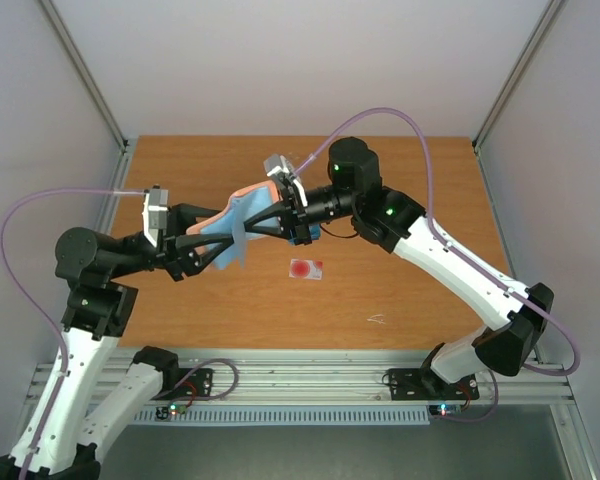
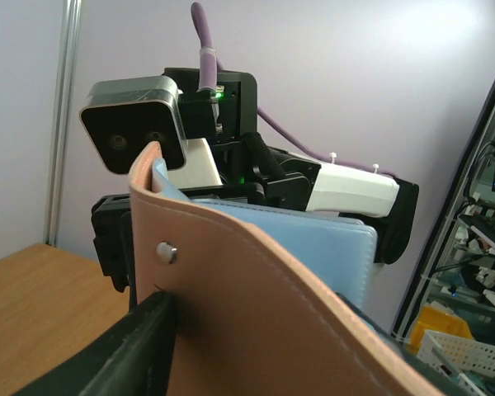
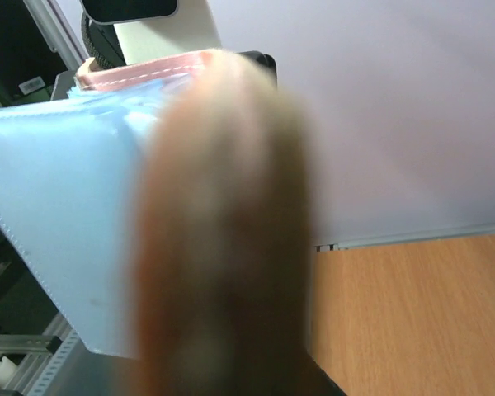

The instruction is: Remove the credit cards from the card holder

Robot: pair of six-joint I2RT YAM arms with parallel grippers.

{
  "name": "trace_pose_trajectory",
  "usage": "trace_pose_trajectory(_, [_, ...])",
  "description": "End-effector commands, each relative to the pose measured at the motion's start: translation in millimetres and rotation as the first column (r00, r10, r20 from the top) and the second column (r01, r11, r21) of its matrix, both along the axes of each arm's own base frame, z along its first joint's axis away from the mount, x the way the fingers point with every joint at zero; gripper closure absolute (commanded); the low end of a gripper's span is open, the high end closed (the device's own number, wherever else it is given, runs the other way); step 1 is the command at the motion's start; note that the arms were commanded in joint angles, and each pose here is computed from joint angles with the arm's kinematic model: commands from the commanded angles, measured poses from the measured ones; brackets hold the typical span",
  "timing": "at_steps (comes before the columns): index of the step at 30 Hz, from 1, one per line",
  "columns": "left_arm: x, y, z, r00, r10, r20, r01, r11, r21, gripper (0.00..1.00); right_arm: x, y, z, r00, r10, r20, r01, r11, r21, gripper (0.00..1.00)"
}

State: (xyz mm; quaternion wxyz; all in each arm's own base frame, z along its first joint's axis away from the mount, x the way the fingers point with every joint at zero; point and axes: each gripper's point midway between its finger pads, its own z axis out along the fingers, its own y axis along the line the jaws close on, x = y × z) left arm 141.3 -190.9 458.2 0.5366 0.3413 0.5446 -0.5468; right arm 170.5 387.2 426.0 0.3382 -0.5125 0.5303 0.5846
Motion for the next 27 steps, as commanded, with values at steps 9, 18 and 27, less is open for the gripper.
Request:
trace_pose_trajectory(9, [1.3,-2.6,-8.9,0.999,0.022,0.037,-0.021,1.000,-0.010,0.51,56.2,-26.5,16.4,0.979,-0.174,-0.104,0.174,0.985,-0.008,0.99])
trace_pose_trajectory(18, [74.5,79.1,-76.6,0.773,0.562,-0.294,-0.579,0.815,0.035,0.31,162.4,-185.0,-185.3,0.428,-0.843,-0.327,0.444,0.511,-0.736,0.98])
trace_pose_trajectory(27, [103.4,142.3,-168.5,0.403,0.762,-0.508,-0.786,0.572,0.235,0.22,136.2,-236.0,-339.9,0.191,-0.893,-0.408,0.103,0.432,-0.896,0.96])
